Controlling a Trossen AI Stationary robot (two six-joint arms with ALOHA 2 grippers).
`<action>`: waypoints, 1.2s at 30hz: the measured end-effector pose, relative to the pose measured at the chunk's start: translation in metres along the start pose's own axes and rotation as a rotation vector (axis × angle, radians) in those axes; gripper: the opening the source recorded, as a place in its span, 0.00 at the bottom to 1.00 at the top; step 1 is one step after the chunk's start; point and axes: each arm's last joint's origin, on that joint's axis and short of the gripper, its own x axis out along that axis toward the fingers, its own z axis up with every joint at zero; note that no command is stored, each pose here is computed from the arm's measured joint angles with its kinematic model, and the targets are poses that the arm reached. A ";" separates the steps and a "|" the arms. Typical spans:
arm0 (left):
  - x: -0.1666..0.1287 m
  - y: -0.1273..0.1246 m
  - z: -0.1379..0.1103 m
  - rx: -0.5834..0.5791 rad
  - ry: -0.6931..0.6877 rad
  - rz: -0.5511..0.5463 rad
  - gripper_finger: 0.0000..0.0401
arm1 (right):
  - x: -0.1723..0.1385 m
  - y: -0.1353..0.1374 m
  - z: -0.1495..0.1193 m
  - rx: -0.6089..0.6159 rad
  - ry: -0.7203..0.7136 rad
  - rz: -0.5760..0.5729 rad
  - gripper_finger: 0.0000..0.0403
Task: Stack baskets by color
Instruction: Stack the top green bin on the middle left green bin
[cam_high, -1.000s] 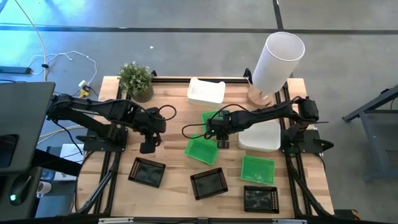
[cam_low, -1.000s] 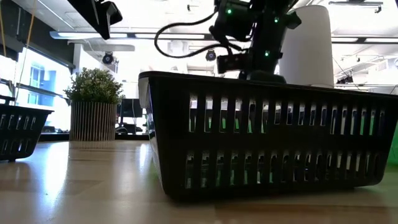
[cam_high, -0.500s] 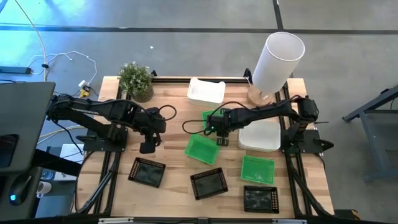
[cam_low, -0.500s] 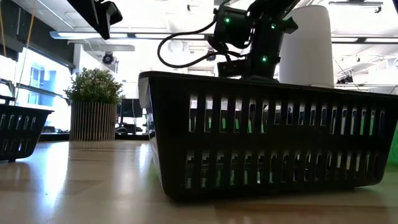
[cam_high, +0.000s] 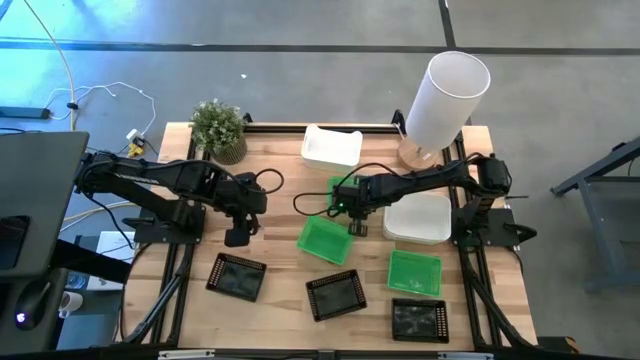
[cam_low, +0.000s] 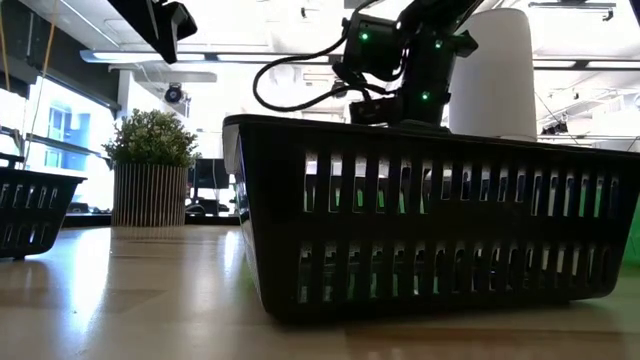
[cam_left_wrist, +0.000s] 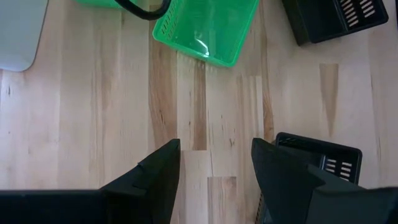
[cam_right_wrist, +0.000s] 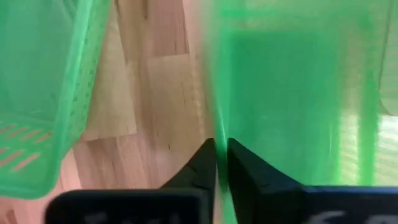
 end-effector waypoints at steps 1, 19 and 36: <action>0.000 0.000 0.000 0.000 0.000 0.000 0.46 | 0.000 0.000 0.000 0.001 0.002 0.002 0.02; 0.000 0.001 0.000 -0.038 -0.005 0.027 0.46 | -0.061 0.026 0.023 0.148 -0.034 -0.128 0.00; -0.001 0.008 -0.003 -0.197 -0.016 0.247 0.46 | -0.127 0.101 0.043 0.285 -0.343 0.004 0.00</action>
